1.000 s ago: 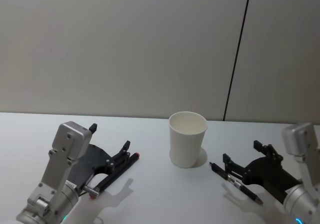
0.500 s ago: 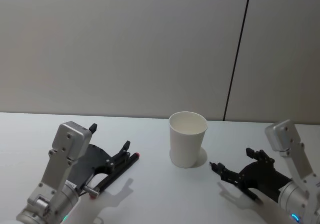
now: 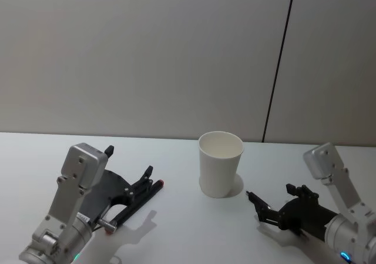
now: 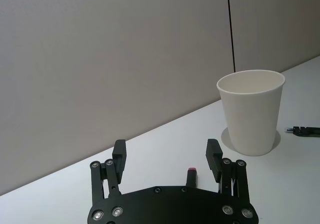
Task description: Place the pen into the pen holder.
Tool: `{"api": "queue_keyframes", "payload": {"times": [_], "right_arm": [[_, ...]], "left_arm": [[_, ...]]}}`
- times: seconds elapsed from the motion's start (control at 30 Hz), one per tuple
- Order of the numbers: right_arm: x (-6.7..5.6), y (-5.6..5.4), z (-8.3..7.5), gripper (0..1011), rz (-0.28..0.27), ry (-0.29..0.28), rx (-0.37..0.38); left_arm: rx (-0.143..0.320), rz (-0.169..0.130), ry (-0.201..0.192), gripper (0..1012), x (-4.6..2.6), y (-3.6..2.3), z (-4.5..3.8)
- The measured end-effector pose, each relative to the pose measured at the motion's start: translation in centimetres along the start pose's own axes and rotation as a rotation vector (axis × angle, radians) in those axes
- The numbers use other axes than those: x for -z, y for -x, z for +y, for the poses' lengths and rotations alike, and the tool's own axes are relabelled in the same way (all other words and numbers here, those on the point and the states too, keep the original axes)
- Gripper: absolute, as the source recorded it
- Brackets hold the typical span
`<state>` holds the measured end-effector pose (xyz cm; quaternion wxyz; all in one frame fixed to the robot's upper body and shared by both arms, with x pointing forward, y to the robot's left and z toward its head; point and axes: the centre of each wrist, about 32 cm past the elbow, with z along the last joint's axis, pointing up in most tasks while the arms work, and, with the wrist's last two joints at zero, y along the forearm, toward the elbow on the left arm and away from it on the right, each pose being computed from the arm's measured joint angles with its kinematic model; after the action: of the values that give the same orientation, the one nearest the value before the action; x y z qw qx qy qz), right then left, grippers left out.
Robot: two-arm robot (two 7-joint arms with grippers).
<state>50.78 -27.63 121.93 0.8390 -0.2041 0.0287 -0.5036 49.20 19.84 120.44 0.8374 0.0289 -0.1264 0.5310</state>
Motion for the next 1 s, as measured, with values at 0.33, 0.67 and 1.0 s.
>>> {"api": "queue_keyframes", "payload": {"times": [0.33,0.67,1.0], "right_arm": [[-0.1,-0.4,0.5,1001,0.015,0.041,-0.021],[0.0,-0.7,0.8,1001,0.029,0.071,-0.023],[0.1,-1.0,1.1,1001,0.064,0.093,-0.036]], "left_arm": [[0.000,0.000,0.000,1003,0.00,0.00,0.00],[0.000,0.000,0.000,1003,0.00,0.00,0.00],[0.000,0.000,0.000,1003,0.00,0.00,0.00]]}}
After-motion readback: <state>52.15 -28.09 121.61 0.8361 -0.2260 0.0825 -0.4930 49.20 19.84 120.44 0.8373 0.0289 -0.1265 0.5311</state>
